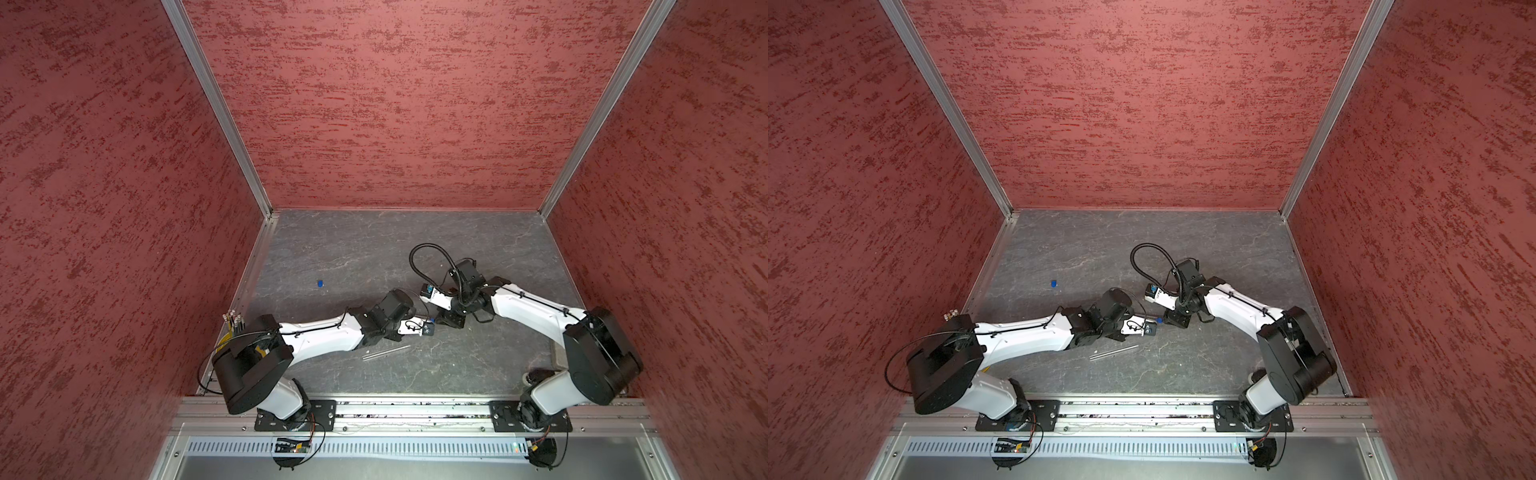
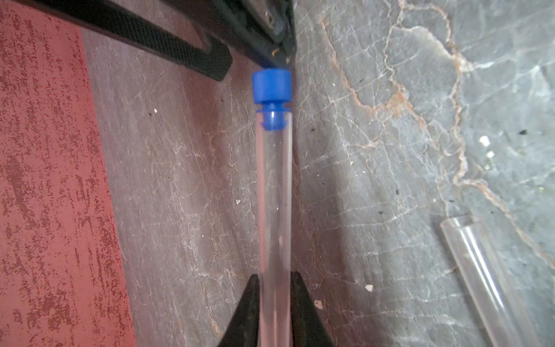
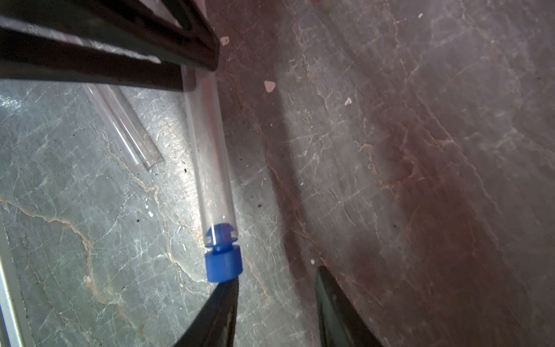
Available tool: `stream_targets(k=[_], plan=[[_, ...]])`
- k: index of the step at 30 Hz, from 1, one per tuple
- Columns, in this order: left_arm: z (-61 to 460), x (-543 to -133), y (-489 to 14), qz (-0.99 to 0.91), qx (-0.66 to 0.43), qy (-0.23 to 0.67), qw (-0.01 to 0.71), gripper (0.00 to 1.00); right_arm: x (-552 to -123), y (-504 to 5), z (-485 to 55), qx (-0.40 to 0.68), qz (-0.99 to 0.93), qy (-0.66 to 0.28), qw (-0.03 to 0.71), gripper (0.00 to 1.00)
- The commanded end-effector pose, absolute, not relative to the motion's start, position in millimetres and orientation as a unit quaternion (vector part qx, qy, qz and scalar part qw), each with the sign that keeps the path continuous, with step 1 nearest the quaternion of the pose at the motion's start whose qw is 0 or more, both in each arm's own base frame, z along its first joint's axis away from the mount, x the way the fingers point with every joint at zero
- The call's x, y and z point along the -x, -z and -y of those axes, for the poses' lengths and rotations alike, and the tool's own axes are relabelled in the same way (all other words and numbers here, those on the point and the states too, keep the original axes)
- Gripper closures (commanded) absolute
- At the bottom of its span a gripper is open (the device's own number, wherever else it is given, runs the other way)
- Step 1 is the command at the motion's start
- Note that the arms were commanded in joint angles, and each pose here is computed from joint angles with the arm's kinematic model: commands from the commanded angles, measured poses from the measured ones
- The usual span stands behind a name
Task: Insert stoppers into test tubes
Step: Insert the stopper into the test tube, then place the test tube at the center of the board.
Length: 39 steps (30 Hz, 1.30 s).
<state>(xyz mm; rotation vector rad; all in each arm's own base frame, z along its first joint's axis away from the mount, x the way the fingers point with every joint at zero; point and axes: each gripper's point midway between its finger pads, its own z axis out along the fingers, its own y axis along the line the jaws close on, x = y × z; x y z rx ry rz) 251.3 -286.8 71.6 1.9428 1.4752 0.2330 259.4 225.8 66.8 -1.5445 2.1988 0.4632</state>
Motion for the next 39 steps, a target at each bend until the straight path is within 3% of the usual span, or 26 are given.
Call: stream_targets(k=[1,21,39], plan=[[298.5,-251.6,-79.6,-0.566,-0.74,-0.073,0.355,0.8,-271.5,-80.2,-236.6,0.551,-0.782,-0.179,0.231,0.55],[273.5,-255.8,-63.0,-0.592,-0.735,-0.073,0.323,0.8,-269.3,-68.4,-204.3,0.565,-0.79,-0.102,0.215,0.5],[265.3,-252.6,-26.7,-0.637,-0.721,-0.02,0.271,0.8,-276.8,-78.0,-194.9,0.557,-0.793,-0.089,0.232,0.5]])
